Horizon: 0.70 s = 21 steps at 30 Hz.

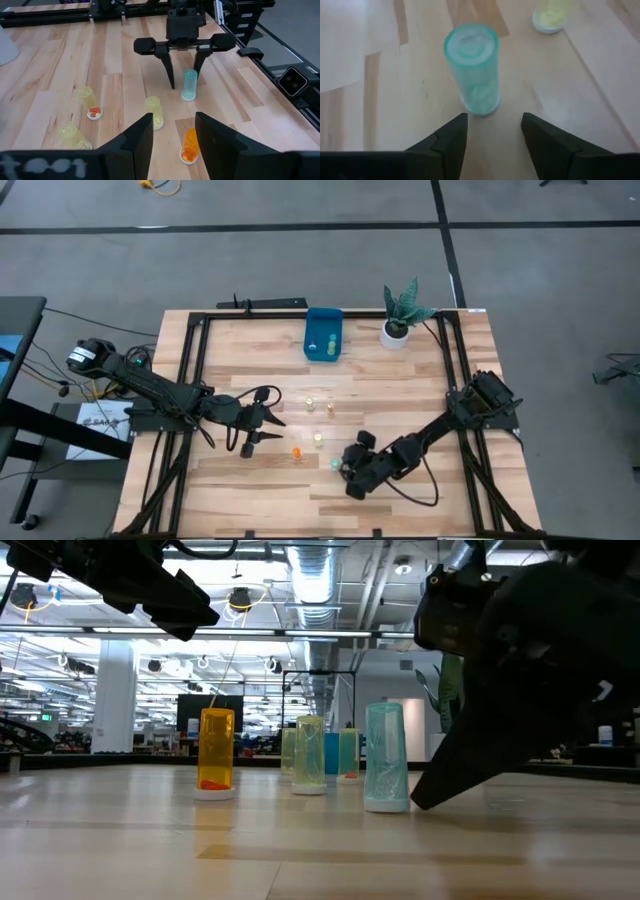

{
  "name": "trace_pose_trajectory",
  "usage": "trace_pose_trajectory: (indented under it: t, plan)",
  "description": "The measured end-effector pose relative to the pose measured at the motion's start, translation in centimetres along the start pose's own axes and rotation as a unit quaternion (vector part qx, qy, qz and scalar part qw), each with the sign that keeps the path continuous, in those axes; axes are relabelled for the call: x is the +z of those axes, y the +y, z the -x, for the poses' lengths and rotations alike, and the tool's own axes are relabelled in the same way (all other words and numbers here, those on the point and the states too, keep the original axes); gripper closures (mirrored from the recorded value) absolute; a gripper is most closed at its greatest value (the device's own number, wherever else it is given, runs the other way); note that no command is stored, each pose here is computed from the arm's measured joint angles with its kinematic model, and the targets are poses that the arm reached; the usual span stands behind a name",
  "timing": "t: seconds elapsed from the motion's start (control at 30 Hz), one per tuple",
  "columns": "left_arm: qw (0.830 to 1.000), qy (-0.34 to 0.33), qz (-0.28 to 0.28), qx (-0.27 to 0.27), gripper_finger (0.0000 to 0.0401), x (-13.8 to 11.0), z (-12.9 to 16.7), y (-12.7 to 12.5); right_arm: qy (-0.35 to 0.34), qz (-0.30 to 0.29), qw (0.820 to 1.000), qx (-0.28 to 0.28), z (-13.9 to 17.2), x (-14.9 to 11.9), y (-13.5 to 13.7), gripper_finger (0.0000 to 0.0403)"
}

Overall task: Pick and place pill bottles into a basket
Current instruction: Put the green pill bottle into the blue container

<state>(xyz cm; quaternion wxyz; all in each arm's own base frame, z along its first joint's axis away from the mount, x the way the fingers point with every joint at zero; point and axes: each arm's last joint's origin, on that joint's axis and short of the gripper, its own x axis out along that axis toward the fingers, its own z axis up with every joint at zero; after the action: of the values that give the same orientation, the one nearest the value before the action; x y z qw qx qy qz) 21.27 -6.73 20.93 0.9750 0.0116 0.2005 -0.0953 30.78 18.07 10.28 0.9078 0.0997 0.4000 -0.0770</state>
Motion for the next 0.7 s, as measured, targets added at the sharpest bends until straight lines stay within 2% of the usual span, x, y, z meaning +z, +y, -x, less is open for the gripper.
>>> trace_pose_trajectory:
  t: [0.47,0.7]
  plan:
    - [1.0,0.0,0.0,0.0,0.0264,0.0,0.0,0.0,-0.026,0.006,1.0,0.014,-0.3,0.8,-0.1,0.0221]
    - [1.0,0.0,0.0,0.0,0.0264,0.0,0.0,0.0,-0.041,0.018,0.998,0.038,-0.2,1.3,0.2,0.021]
